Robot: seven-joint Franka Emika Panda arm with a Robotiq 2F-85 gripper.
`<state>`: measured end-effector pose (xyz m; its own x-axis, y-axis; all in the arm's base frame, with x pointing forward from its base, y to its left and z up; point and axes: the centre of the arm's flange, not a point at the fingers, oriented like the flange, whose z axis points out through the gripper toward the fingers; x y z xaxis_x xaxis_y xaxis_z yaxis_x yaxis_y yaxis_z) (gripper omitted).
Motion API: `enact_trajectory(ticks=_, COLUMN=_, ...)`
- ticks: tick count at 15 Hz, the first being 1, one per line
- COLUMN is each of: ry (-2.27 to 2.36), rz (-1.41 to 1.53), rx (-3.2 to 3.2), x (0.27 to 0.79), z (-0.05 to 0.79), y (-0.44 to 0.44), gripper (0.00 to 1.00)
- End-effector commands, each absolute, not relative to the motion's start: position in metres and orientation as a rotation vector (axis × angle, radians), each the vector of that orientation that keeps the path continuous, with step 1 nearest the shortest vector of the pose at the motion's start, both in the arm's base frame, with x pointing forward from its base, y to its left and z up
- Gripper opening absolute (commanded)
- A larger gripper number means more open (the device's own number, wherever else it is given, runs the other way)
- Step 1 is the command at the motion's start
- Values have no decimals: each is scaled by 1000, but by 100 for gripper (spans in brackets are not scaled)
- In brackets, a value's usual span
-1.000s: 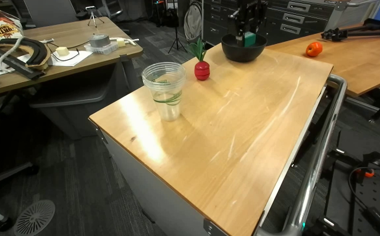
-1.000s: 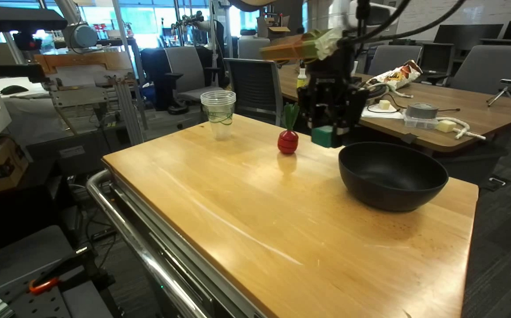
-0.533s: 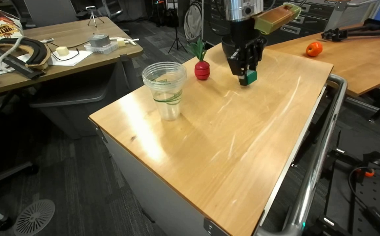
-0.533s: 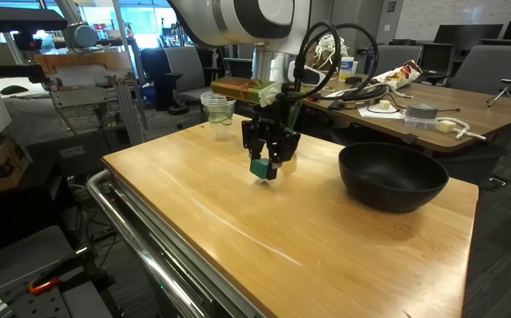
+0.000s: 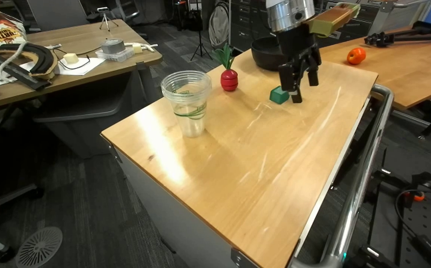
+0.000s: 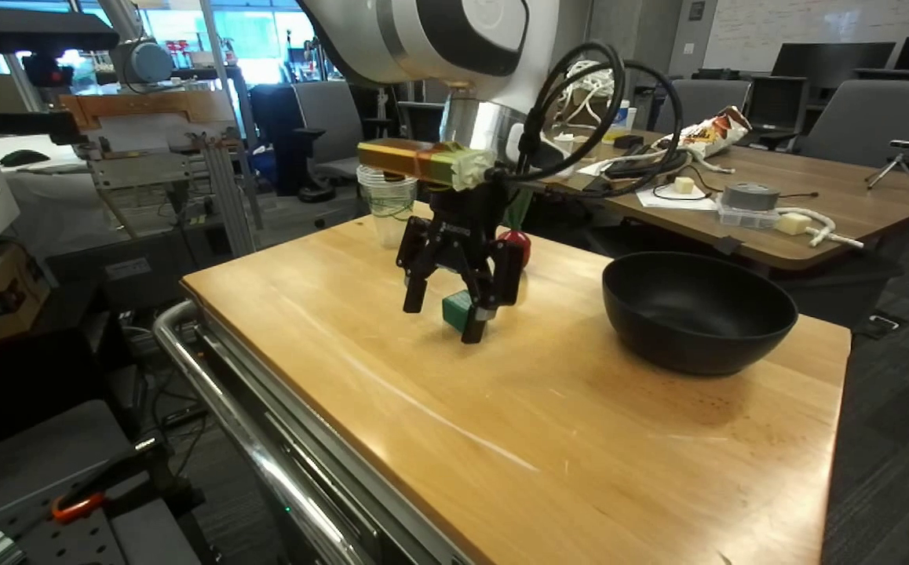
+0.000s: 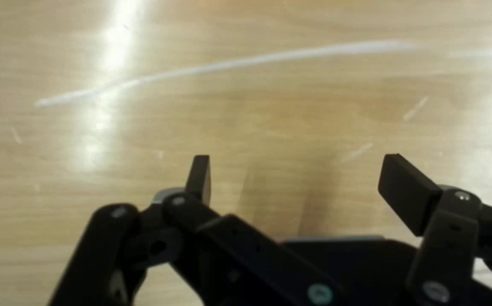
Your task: Stack the cups then take the objects in the bowl and put them on the table
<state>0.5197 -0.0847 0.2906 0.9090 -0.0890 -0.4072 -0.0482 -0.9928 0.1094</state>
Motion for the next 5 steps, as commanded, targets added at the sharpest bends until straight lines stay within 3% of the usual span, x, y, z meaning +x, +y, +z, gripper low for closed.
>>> enact_trajectory(ticks=1, ry=-50, rz=-562, rx=2950, x=446, z=340, y=-105, gripper=100)
enact_trajectory(ticks=4, ry=-55, rz=-432, rx=2971, x=399, z=350, y=-140, gripper=100)
enact_trajectory(ticks=5, ry=-79, rz=-552, rx=2945, x=449, z=335, y=-122, gripper=100)
